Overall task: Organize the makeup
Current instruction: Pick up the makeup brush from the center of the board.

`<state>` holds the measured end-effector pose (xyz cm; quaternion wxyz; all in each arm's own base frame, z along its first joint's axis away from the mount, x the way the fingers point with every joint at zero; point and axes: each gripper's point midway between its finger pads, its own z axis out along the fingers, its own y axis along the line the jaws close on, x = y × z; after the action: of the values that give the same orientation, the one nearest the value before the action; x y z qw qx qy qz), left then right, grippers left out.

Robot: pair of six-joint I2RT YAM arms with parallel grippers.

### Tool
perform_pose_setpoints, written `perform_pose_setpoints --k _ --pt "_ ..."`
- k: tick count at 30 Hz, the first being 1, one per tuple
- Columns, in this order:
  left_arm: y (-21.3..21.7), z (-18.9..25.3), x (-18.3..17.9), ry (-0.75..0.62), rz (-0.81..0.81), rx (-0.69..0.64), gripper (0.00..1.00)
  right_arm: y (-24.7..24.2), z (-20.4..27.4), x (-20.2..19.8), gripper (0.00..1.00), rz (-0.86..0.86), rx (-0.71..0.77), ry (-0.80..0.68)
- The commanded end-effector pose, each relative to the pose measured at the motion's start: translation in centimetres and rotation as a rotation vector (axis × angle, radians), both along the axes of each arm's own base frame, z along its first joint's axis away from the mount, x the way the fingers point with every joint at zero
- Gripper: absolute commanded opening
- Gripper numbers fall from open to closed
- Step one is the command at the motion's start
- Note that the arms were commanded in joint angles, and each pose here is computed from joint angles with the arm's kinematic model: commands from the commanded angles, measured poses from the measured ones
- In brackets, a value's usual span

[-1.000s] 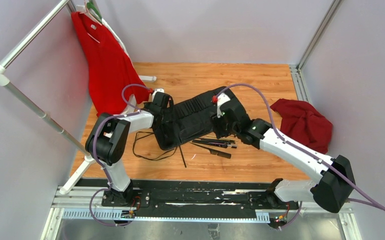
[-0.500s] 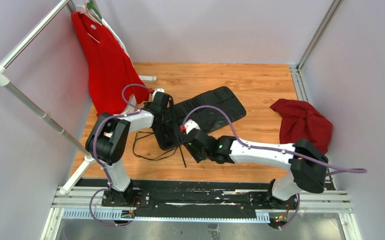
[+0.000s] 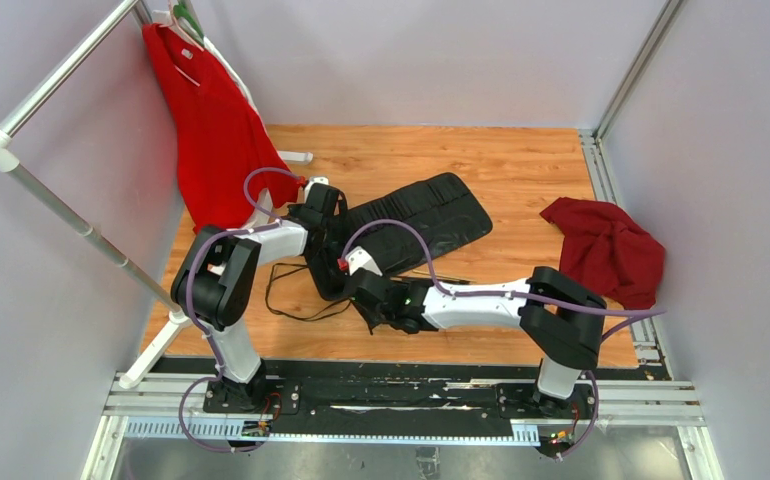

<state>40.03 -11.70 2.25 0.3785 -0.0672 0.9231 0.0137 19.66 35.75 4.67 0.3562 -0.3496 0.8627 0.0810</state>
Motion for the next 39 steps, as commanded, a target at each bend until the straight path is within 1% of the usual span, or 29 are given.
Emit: perform_pose_setpoints --k 1,10,24,39 --pt "0.2 -1.5 -0.6 0.049 -0.002 0.005 0.98 2.6 1.8 0.5 0.48 -0.007 0.081 -0.027" --pt "0.3 -1.4 -0.6 0.049 0.001 0.005 0.98 3.3 1.2 0.3 0.47 -0.002 0.091 -0.001" --pt "0.3 -1.5 -0.6 0.051 -0.001 0.006 0.98 3.7 -0.5 -0.5 0.41 -0.021 0.119 0.059" --pt "0.2 -1.5 -0.6 0.052 -0.002 0.007 0.98 2.8 -2.5 -1.0 0.37 -0.067 0.118 0.112"
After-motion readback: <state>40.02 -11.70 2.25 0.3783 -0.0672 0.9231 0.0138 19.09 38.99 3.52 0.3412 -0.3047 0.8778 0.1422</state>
